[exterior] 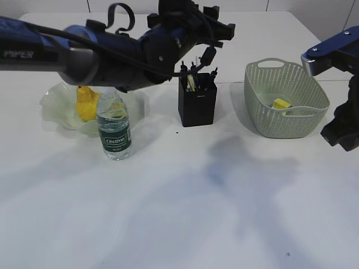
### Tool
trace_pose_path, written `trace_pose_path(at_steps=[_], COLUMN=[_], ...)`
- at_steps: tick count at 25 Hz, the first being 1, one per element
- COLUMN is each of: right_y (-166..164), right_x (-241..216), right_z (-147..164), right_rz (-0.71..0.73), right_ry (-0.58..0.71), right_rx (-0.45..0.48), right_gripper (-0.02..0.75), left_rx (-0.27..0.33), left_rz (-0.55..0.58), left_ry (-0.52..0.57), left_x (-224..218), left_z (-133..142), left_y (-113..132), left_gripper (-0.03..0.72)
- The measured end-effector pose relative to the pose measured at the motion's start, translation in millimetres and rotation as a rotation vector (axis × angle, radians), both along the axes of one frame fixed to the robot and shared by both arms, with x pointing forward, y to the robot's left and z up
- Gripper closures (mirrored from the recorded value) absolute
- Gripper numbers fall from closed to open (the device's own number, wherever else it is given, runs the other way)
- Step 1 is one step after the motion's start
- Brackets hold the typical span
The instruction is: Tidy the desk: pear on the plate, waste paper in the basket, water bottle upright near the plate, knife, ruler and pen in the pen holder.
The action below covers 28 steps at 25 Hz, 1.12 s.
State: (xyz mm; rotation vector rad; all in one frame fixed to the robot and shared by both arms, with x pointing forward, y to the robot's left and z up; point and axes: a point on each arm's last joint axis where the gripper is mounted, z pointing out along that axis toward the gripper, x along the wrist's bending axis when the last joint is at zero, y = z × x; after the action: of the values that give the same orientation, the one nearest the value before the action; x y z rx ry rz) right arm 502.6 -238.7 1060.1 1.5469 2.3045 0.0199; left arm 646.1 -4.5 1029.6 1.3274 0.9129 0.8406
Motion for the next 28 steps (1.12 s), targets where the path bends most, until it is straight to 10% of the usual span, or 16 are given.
trace_pose_path(at_steps=[9, 16, 21, 28], right_y=[1, 1, 1, 1], right_x=[3, 3, 3, 3], right_z=[1, 1, 1, 1], right_rz=[0.008, 0.008, -0.027, -0.091], right_ry=[-0.031, -0.034, -0.043, -0.055], right_rx=[0.009, 0.009, 0.022, 0.045], right_gripper=[0.478, 0.478, 0.478, 0.479], left_rx=[0.090, 0.132, 0.101, 0.284], left_rz=[-0.169, -0.206, -0.121, 0.135], left_ry=[0.177, 0.424, 0.598, 0.818], left_x=[-23, -17, -7, -13], left_z=[50, 73, 79, 76], left_y=[14, 80, 146, 219], left_gripper=[0.372, 0.372, 0.372, 0.372])
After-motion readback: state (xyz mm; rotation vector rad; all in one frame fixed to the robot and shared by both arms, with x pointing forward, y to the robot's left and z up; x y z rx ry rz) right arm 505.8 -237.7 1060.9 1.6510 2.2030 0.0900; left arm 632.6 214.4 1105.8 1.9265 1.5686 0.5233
